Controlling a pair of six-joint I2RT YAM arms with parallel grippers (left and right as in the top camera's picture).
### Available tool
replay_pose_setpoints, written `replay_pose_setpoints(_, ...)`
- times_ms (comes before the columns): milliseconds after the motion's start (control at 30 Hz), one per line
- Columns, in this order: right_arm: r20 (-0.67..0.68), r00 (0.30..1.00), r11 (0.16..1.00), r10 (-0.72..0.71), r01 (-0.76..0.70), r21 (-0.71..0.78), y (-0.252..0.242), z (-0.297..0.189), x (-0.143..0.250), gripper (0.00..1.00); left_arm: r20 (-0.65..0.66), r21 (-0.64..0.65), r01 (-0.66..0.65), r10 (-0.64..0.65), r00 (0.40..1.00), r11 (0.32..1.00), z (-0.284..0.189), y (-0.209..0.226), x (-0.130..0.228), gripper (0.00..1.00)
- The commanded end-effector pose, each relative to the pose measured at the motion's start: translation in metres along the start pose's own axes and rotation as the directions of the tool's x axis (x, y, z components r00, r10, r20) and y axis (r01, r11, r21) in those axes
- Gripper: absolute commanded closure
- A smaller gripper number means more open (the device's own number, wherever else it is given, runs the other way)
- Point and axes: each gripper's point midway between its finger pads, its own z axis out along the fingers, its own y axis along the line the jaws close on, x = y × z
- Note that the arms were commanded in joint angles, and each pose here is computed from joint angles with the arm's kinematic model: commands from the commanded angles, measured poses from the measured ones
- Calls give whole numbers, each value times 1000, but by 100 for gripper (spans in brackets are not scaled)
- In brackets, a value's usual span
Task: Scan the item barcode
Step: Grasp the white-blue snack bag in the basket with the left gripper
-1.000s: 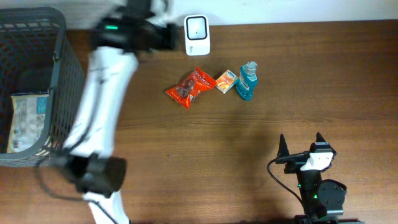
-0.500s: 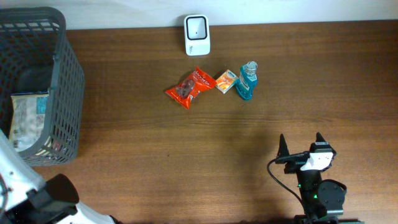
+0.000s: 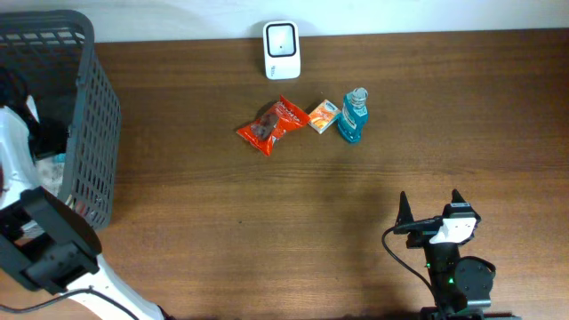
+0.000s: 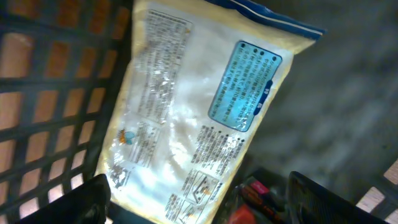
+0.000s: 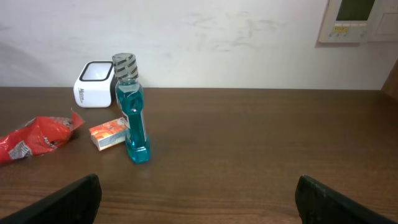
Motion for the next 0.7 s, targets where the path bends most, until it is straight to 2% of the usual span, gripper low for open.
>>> replay_pose_setpoints(0,-4,1000,1000,11,-11,3,0,0,3,1,-60,55,-83,86,994,995,31,-15,8,12)
replay_pose_setpoints(100,-4,1000,1000,11,-11,3,0,0,3,1,-110,69,-121,128,986,990,56,-22,16,10)
replay_pose_setpoints(233,-4,1000,1000,11,-11,3,0,0,3,1,-142,66,-127,135,981,990,90,-28,19,12)
replay_pose_setpoints(333,-4,1000,1000,11,-11,2,0,0,3,1,-160,71,-128,138,977,989,105,-31,22,21)
replay_pose_setpoints(367,-4,1000,1000,11,-11,2,0,0,3,1,-162,72,-128,138,977,989,109,-32,22,29)
replay_pose_setpoints(400,-4,1000,1000,11,-11,2,0,0,3,2,-161,71,-128,138,977,989,112,-33,22,44)
replay_pose_setpoints(433,-4,1000,1000,11,-11,3,0,0,3,2,-152,68,-126,135,979,990,113,-32,19,63)
replay_pose_setpoints(500,-4,1000,1000,11,-11,2,0,0,3,1,-140,65,-124,132,981,990,112,-32,16,91)
replay_pose_setpoints(533,-4,1000,1000,11,-11,2,0,0,3,1,-136,64,-123,130,982,990,111,-31,14,100)
replay_pose_setpoints(667,-4,1000,1000,11,-11,3,0,0,3,2,-84,43,-4,8,996,999,79,-21,-12,100)
